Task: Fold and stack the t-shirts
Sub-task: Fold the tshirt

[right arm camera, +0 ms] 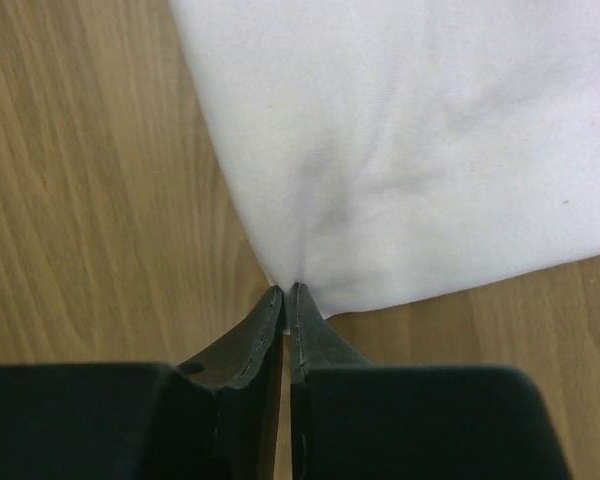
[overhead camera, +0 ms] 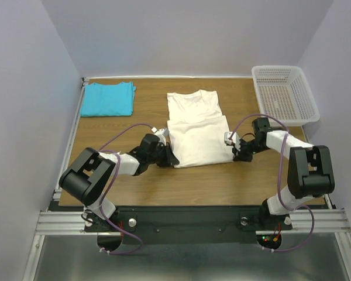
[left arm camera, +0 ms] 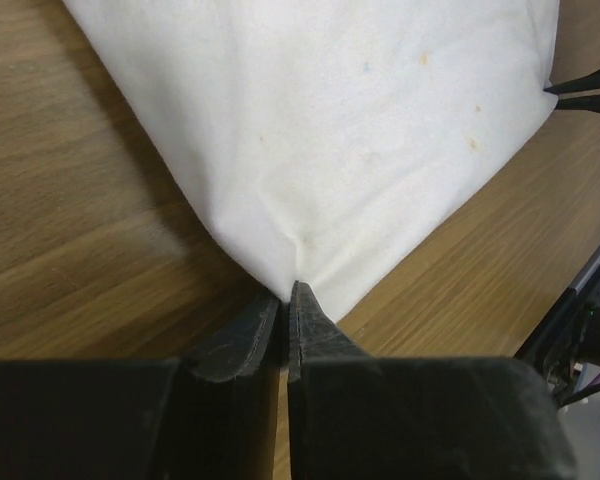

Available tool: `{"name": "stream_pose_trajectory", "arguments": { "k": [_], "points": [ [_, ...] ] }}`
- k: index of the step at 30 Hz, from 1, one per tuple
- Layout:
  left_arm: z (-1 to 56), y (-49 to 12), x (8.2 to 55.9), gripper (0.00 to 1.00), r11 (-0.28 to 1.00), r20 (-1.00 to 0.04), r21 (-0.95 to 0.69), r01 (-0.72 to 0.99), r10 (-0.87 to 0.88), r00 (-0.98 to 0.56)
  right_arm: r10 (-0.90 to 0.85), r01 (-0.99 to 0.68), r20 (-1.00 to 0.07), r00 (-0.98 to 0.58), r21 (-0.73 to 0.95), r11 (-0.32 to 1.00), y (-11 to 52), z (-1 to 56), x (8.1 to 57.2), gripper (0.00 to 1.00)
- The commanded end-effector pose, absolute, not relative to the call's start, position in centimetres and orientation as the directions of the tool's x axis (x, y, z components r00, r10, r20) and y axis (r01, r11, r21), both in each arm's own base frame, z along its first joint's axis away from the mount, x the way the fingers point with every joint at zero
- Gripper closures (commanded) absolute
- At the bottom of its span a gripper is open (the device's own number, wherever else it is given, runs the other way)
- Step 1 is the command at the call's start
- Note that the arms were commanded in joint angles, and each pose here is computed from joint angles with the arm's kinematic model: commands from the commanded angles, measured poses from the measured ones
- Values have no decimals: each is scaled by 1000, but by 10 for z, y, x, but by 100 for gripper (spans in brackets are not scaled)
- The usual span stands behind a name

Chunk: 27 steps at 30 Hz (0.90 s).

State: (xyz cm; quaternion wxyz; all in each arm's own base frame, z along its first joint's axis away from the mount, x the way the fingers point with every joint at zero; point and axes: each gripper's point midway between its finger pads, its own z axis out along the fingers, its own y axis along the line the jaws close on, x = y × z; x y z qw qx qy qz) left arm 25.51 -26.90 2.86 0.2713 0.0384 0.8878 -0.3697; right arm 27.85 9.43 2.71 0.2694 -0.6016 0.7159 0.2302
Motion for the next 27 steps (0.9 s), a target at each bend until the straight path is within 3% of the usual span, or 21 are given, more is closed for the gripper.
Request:
{"name": "stream_pose_trajectory", "arguments": {
  "k": [1,9,11,13,14,17,19,23,27],
  "points": [
    [31,-271,236,85,704,-487,-644,300,-74,-870,-787,-989,-605,-121,3,149,80,27,247,93],
    [35,-258,210,69,727,-452,-631,271,-60,-890,-811,-994,-576,-107,36,106,74,36,202,93],
    [44,-255,213,64,734,-476,-623,271,-82,-875,-808,-993,-579,-112,34,114,74,40,202,84],
    [70,-252,219,59,730,-537,-616,296,-113,-836,-794,-987,-590,-142,28,156,76,49,207,68],
    [92,-249,227,57,732,-600,-596,330,-133,-789,-787,-986,-601,-137,4,168,78,59,216,53],
    [143,-243,239,51,724,-751,-518,455,-130,-648,-749,-978,-650,-125,-46,202,86,86,231,42],
    [165,-243,240,40,707,-819,-454,542,-93,-566,-734,-975,-669,-113,-66,210,89,97,233,39],
    [210,-249,238,40,607,-960,-157,779,91,-265,-731,-991,-682,-35,-73,116,94,94,223,39],
    [205,-251,228,38,471,-961,109,875,274,-28,-737,-994,-675,-36,-51,96,93,83,212,38]
  ]
}}
